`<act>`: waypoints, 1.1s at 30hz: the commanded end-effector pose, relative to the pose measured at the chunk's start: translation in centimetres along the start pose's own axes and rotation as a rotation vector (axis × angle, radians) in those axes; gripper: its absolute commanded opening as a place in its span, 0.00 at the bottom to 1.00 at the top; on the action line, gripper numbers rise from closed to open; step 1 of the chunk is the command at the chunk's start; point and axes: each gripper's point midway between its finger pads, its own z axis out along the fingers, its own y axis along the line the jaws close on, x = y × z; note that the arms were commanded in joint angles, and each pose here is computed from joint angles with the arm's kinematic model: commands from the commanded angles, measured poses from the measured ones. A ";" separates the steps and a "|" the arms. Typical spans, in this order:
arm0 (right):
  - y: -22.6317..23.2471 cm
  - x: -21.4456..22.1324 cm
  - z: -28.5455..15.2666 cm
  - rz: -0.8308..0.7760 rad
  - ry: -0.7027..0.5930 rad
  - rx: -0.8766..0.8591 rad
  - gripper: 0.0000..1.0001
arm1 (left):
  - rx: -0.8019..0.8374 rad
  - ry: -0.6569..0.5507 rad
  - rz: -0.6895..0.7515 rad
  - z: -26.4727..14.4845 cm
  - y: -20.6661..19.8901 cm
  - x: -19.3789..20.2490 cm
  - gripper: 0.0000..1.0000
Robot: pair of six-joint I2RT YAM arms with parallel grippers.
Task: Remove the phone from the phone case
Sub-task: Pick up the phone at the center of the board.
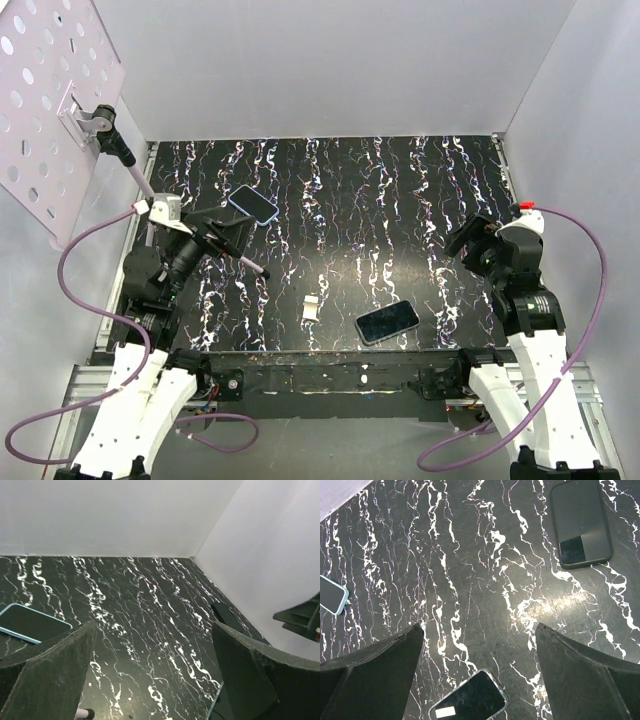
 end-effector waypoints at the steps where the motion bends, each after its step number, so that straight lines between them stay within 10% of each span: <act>1: 1.3 -2.0 -0.1 0.023 -0.015 -0.017 0.98 | 0.100 0.085 -0.068 0.4 -2.0 2.2 1.00; 15: 2.5 -1.2 -0.8 0.016 0.032 -0.084 0.98 | 0.265 0.433 -0.064 2.2 -12.7 15.1 1.00; 33: 3.1 -6.7 -8.4 -0.003 -0.224 -0.136 0.98 | 0.436 1.140 0.140 0.6 -23.8 36.7 1.00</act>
